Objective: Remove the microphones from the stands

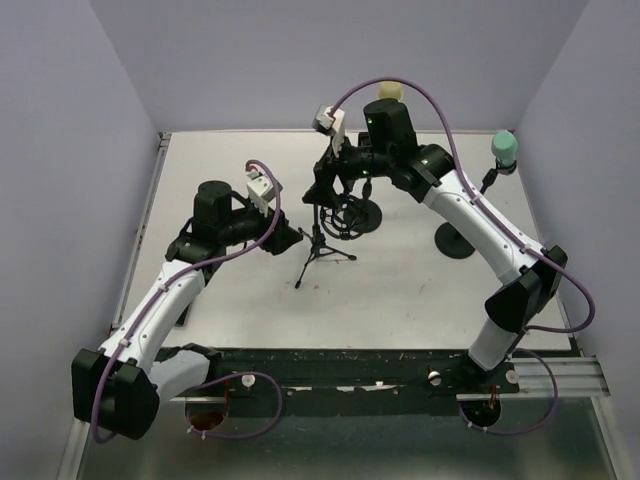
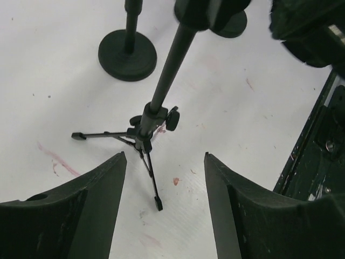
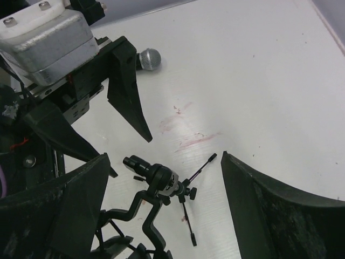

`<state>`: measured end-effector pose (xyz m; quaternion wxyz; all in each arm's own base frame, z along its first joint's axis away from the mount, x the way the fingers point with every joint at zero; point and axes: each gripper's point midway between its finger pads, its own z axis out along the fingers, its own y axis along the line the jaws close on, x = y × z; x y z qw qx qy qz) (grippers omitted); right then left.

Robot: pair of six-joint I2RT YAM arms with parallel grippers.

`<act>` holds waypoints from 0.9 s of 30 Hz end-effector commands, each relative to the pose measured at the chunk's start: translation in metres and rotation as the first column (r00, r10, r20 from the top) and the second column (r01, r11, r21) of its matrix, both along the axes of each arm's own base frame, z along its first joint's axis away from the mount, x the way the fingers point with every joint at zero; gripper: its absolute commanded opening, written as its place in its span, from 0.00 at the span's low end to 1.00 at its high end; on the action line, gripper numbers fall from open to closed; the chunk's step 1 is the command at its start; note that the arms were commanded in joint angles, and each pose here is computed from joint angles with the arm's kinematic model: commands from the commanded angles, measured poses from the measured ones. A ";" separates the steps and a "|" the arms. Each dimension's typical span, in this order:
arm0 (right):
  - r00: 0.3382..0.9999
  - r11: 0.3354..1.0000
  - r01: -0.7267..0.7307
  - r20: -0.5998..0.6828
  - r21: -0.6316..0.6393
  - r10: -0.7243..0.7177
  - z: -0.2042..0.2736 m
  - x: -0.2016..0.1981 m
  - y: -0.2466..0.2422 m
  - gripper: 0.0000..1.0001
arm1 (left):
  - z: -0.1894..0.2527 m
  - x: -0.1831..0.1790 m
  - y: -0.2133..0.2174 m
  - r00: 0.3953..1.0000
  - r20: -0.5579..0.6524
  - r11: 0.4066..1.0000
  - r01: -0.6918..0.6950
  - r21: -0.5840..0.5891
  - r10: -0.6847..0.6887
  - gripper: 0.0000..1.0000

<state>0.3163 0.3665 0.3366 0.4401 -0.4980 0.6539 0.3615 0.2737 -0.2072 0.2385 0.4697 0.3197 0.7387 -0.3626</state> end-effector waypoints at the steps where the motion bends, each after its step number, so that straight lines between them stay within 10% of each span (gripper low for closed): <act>1: 0.995 0.993 0.096 0.001 -0.067 -0.096 -0.017 0.007 0.004 0.89 | -0.021 0.009 0.010 0.984 -0.085 0.986 -0.160 -0.038 0.156 0.67; 11: 0.886 0.886 0.462 0.082 -0.053 -0.457 -0.001 0.031 -0.003 0.56 | -0.029 0.024 0.006 0.978 -0.092 0.979 -0.193 -0.067 0.187 0.66; 18: 0.727 0.726 0.687 -0.054 0.024 -0.685 0.019 0.047 0.009 0.50 | -0.019 0.047 0.008 0.979 0.016 0.979 -0.202 -0.035 0.202 0.66; 27: 0.856 0.852 0.499 0.061 0.160 -0.513 0.081 0.038 0.028 0.76 | -0.005 0.022 0.002 0.991 0.060 0.991 -0.114 -0.076 0.119 0.64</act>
